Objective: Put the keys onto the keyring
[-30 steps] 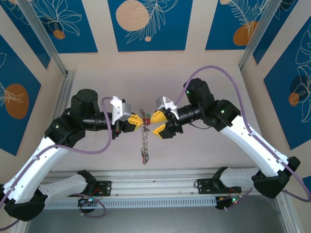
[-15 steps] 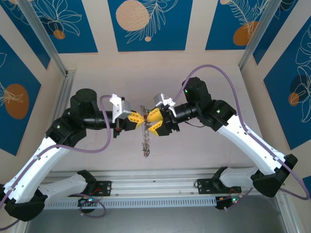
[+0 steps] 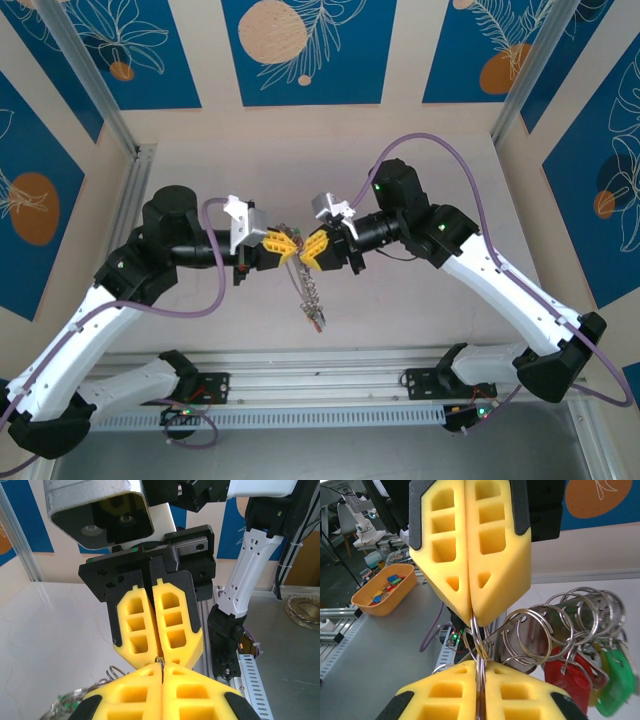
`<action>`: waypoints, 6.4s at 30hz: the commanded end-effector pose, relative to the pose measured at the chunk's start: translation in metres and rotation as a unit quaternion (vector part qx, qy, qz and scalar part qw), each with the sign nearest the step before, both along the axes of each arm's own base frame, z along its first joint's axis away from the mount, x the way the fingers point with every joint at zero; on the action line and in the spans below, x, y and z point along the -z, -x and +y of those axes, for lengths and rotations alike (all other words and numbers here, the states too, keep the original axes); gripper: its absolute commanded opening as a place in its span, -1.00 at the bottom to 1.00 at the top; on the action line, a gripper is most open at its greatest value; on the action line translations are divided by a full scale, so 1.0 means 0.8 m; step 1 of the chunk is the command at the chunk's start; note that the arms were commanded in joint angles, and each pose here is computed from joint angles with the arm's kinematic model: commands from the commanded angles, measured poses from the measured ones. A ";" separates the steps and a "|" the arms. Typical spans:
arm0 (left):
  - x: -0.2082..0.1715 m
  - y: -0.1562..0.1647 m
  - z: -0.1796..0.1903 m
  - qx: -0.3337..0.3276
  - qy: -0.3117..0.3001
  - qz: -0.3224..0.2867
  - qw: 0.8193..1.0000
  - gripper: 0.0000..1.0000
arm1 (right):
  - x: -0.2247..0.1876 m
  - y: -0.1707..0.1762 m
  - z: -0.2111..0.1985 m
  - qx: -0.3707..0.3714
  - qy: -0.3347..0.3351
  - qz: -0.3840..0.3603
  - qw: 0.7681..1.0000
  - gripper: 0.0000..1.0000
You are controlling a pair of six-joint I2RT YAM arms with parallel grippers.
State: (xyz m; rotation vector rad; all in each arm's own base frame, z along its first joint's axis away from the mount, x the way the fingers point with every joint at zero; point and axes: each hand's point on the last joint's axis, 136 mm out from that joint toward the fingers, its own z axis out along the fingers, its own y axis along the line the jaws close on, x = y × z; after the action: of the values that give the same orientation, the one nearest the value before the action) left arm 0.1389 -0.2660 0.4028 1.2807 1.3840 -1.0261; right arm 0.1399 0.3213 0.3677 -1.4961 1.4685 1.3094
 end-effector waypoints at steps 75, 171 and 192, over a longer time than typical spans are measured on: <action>-0.047 0.027 -0.003 0.055 0.082 -0.033 0.995 -1.00 | -0.055 0.014 -0.018 0.025 -0.103 -0.108 0.988 -0.42; 0.017 -0.017 0.010 -0.040 -0.067 -0.043 0.996 -0.52 | -0.010 -0.028 0.020 0.044 0.145 -0.172 0.973 -1.00; 0.021 -0.019 0.008 -0.037 -0.074 -0.036 0.996 -0.52 | -0.013 -0.020 0.018 0.033 0.134 -0.168 0.976 -1.00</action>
State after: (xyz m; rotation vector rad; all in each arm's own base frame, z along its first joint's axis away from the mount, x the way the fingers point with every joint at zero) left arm 0.1595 -0.2561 0.3751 1.3346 1.5125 -0.8051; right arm 0.1642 0.3337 0.3607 -1.7259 1.5834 0.7525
